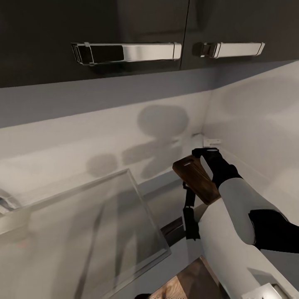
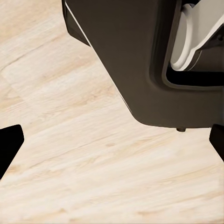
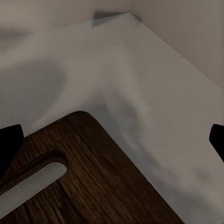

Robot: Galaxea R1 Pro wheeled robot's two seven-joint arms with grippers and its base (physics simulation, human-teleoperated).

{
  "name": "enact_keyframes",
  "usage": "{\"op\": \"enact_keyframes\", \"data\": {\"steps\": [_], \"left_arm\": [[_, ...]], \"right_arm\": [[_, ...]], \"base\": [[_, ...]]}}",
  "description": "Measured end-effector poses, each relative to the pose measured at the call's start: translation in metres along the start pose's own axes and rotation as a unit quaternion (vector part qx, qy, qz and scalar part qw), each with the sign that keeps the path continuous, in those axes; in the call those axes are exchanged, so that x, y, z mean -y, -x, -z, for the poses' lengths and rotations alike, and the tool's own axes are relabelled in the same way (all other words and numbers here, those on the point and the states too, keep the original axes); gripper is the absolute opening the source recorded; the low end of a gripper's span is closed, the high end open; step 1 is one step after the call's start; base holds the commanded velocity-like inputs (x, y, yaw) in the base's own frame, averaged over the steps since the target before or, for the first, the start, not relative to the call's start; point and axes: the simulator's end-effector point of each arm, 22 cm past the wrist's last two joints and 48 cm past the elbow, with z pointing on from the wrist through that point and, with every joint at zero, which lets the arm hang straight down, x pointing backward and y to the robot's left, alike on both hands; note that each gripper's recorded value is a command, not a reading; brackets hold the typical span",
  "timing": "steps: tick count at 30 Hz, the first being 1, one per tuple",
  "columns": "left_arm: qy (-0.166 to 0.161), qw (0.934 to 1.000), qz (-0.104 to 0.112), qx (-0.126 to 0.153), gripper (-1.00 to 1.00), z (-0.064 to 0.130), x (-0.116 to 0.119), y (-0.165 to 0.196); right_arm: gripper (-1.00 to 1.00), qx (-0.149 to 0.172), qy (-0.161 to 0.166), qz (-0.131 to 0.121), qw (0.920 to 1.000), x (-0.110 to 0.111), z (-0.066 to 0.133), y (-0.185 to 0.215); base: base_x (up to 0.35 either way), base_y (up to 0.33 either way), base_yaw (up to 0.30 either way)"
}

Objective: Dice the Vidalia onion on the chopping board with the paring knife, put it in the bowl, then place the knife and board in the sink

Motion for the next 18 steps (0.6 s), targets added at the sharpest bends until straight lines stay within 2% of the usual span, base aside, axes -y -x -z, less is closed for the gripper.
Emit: {"op": "enact_keyframes", "data": {"steps": [18], "left_arm": [[0.001, 0.9998, 0.0, -0.018, 1.0, 0.004, -0.001, -0.013]], "right_arm": [[1.0, -0.014, 0.001, 0.004, 0.9999, -0.005, -0.012, -0.02]], "base": [[0.0, 0.0, 0.0]]}}
